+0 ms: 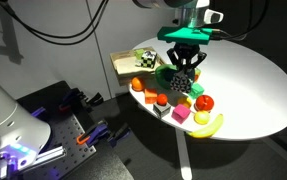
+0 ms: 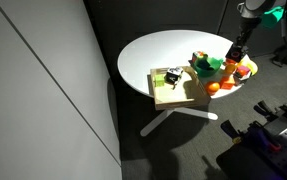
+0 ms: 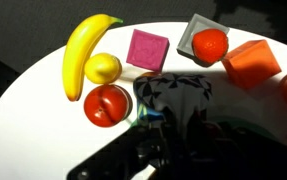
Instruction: Put one square plush toy in the box
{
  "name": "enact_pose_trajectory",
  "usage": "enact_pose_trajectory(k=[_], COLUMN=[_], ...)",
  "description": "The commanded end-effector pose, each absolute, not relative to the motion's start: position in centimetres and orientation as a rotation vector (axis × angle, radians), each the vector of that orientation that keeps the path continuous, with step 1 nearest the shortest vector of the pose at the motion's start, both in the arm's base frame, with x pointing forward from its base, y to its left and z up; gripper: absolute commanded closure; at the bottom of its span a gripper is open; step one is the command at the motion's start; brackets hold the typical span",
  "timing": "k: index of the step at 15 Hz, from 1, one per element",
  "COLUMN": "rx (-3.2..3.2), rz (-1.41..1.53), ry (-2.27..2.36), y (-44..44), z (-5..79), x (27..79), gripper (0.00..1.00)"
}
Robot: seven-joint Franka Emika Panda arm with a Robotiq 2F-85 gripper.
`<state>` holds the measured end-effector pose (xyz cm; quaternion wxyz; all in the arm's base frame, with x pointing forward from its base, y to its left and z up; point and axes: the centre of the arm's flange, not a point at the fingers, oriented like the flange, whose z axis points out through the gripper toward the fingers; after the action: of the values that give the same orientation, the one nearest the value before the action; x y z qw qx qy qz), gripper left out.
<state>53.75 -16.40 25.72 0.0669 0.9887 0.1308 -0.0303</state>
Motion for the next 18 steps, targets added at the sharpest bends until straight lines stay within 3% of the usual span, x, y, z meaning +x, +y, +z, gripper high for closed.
enact_pose_trajectory(k=[1,10,11,12,18], rx=[3.014,3.103,3.084,3.085,3.086], rz=[-0.060,-0.063,-0.064,-0.063,-0.071], ry=[0.368,0.400,0.435,0.439,0.438], y=[-13.2,-6.7,-7.3,-7.1,-7.1], z=[27.6,28.8,27.7,27.7,27.4], x=[53.9,54.3,55.1,55.1,55.1], gripper=[0.95,0.97,0.96,0.85,0.85])
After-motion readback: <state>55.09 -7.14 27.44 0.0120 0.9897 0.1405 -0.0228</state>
